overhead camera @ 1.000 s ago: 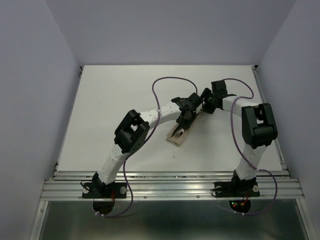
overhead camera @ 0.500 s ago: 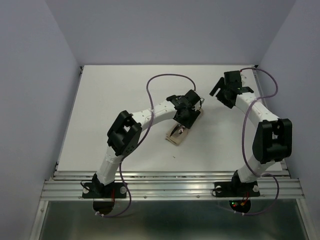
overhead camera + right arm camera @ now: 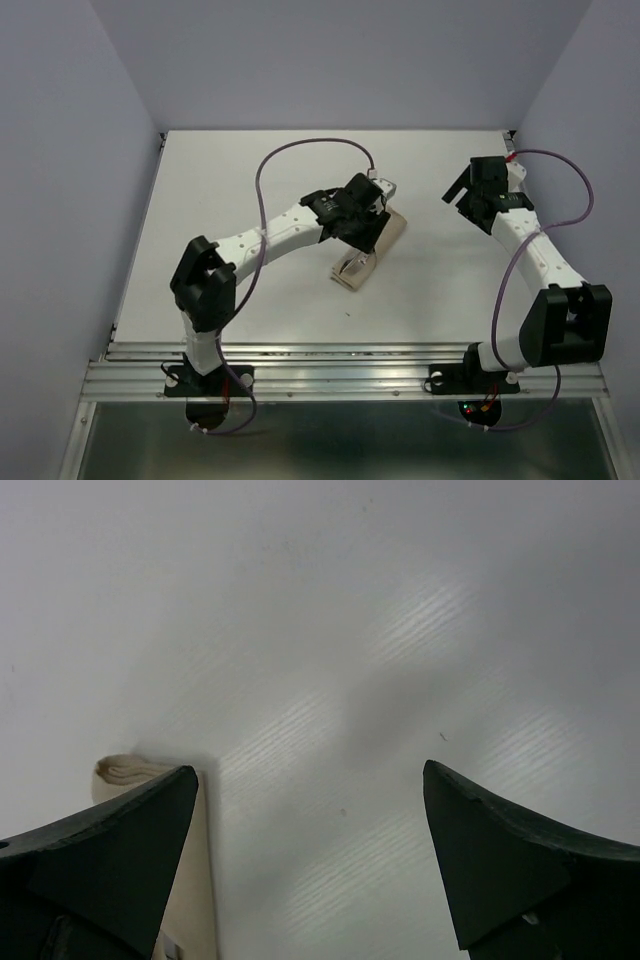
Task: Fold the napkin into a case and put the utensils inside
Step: Reset both arms
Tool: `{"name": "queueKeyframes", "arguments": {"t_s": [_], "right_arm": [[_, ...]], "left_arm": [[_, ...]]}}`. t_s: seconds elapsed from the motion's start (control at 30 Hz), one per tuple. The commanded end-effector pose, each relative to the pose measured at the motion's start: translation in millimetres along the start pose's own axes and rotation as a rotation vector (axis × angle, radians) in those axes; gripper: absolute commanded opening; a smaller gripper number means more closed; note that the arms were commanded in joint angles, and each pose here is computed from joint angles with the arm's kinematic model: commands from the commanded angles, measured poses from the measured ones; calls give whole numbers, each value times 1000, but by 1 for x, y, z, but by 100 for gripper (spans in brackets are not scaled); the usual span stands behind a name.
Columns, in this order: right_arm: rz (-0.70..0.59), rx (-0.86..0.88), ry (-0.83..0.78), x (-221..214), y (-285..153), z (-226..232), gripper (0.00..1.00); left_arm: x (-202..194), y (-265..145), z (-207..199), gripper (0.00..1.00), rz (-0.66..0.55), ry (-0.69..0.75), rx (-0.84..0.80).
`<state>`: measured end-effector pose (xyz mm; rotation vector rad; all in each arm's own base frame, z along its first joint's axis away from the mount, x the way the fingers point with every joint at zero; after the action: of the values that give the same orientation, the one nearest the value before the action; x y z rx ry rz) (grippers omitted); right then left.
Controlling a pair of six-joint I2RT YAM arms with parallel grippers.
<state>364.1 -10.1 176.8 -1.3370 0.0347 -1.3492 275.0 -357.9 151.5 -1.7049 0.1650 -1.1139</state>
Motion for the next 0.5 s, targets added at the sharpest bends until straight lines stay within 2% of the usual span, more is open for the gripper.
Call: {"name": "queueKeyframes", "arguments": {"t_s": [0.0, 0.23, 0.33, 0.43, 0.47], "right_arm": [[-60, -37, 1, 6, -23, -23, 100], [-45, -12, 13, -11, -48, -52, 100], [-83, 15, 38, -9, -62, -60, 100], [-113, 49, 50, -6, -76, -65, 100], [-116, 51, 52, -6, -79, -67, 100]], "left_arm": [[47, -73, 5, 63, -265, -43, 35], [29, -89, 15, 62, -275, -73, 101], [20, -100, 12, 62, -291, -58, 70], [8, -104, 19, 62, -282, -82, 114], [9, -116, 23, 63, -317, -98, 130]]}}
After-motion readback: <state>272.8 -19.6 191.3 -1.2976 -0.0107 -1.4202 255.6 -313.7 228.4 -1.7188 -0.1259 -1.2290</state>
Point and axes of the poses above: each gripper's point midway between its finger pads, its own y axis out along the fingers, its own z axis along the line the jaws close on, x = y × z, the point moved 2 cm from there along -y, back along the fingers, and after that the axes turned 10 degrees about y, right-handed, at the moved point
